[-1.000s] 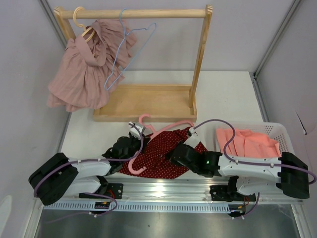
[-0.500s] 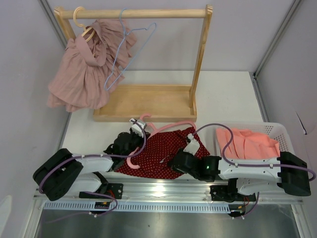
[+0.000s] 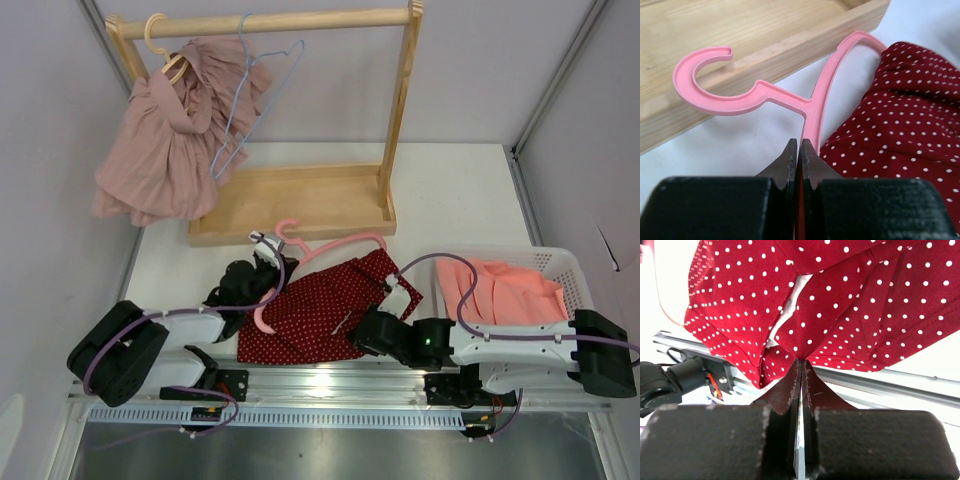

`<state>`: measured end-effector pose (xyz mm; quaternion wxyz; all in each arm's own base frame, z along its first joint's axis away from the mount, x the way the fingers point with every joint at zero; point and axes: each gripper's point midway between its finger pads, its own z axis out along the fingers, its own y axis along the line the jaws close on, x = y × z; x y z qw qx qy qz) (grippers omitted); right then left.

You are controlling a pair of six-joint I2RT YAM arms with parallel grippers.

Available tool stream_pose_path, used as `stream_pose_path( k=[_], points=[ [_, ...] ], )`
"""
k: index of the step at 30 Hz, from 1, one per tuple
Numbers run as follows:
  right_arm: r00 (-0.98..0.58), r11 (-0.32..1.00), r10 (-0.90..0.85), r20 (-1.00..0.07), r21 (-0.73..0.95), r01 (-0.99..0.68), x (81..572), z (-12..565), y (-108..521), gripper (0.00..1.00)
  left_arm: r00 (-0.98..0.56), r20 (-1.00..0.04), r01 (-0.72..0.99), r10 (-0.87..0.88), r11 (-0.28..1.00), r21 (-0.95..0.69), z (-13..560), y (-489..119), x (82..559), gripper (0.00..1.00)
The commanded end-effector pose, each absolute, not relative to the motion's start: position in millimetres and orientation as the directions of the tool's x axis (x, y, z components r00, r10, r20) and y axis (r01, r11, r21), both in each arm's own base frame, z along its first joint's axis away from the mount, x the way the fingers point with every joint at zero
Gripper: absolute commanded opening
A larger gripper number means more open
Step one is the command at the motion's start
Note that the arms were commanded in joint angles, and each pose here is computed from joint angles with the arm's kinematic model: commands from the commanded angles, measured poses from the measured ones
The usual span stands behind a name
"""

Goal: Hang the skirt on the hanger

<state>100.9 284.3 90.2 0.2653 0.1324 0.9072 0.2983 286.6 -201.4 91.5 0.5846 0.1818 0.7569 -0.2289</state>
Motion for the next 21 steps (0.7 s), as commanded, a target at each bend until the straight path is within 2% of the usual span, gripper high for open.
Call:
stream_pose_path(
  k=[1,7,14,21],
  points=[
    [-0.831,0.801,0.38,-0.407,0.593,0.076,98,83,286,0.0,-0.083,-0.987,0.557,-0.141,0.814,-0.163,147,-204,300,0.0],
    [-0.842,0.819,0.344,-0.416,0.571,0.053,98,79,295,0.0,-0.08,-0.984,0.598,-0.156,0.783,-0.173,148,-208,289,0.0],
    [-0.864,0.827,0.291,-0.411,0.562,0.011,97,78,310,0.0,-0.024,-0.978,0.644,-0.208,0.745,-0.174,175,-214,283,0.0],
    [-0.888,0.828,0.19,-0.418,0.554,-0.083,87,87,336,0.0,0.005,-0.963,0.644,-0.27,0.738,-0.204,191,-212,282,0.06]
  ],
)
